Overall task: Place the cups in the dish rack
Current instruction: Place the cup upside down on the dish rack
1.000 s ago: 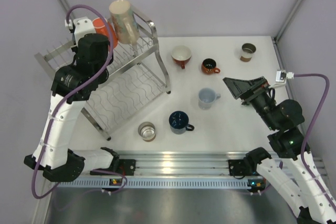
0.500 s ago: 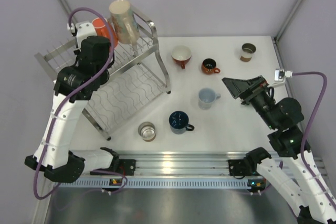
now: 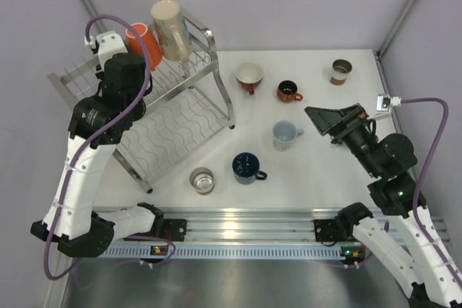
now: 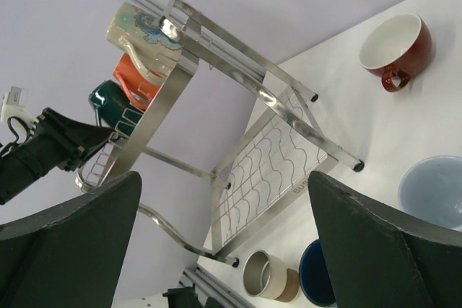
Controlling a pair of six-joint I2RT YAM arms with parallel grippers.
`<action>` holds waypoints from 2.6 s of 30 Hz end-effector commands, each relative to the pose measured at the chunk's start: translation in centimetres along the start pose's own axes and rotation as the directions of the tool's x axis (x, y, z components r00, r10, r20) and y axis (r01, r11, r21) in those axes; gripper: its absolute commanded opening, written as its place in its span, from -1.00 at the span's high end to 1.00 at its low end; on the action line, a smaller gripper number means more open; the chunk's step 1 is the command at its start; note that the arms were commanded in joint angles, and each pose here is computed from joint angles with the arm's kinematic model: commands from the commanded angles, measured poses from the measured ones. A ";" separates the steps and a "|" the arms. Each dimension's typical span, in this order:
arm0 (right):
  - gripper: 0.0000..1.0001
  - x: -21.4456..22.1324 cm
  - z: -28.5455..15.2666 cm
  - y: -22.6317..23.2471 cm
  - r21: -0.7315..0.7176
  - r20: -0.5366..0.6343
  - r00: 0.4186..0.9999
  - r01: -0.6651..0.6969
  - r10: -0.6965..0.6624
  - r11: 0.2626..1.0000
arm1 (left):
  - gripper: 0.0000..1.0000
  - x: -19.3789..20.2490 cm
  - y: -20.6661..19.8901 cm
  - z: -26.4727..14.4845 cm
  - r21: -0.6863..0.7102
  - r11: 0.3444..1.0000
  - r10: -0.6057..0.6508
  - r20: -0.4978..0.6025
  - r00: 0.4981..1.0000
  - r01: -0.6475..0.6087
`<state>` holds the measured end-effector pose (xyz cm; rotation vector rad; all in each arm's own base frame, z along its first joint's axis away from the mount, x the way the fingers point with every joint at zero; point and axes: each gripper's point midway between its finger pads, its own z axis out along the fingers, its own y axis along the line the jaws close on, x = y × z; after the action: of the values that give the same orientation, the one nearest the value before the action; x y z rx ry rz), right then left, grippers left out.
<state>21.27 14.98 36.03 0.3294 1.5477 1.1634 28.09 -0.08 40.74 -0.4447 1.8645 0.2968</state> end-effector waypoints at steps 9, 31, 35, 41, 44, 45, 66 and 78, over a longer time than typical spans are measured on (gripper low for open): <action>-0.99 -1.1 -0.5 1.5 -0.048 0.040 0.999 0.006 -0.004 0.999 | 0.27 -2.1 -0.5 -0.8 0.063 0.996 -0.066 0.054 0.996 0.063; -0.99 -2.0 -1.1 1.6 -0.031 0.077 0.996 0.048 -0.045 0.998 | 0.24 -1.4 -0.4 0.8 -0.004 0.999 -0.035 0.071 0.997 0.036; -0.99 -2.0 -1.1 1.5 -0.026 0.078 0.996 0.051 -0.049 0.998 | 0.29 -0.9 -1.0 1.5 0.007 1.000 -0.024 0.051 0.998 0.024; -0.99 -2.0 -1.0 1.2 -0.016 0.080 0.995 0.055 -0.054 0.998 | 0.75 -1.2 -2.0 1.6 0.056 0.998 -0.036 0.052 0.998 0.033; -0.99 -2.0 -0.9 1.0 -0.011 0.079 0.995 0.057 -0.056 0.998 | 0.95 -1.7 -2.6 1.2 0.106 0.993 -0.051 0.061 0.997 0.045; -0.99 -2.0 -0.9 0.9 -0.008 0.082 0.995 0.059 -0.058 0.998 | 0.96 -1.6 -2.9 1.1 0.125 0.991 -0.053 0.058 0.997 0.045; -0.99 -1.4 -0.8 0.5 -0.009 0.070 0.996 0.048 -0.047 0.999 | 1.00 -3.1 -2.0 -1.5 0.253 0.943 -0.261 0.166 0.951 0.215; -0.99 -1.6 -1.2 0.6 -0.005 0.077 0.995 0.057 -0.056 0.998 | 0.14 -3.4 -2.7 -2.0 0.320 0.919 -0.297 0.182 0.937 0.229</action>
<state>20.90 13.86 36.14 0.3402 1.5222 1.1111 28.33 -2.47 41.90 -0.4293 1.6630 -0.0458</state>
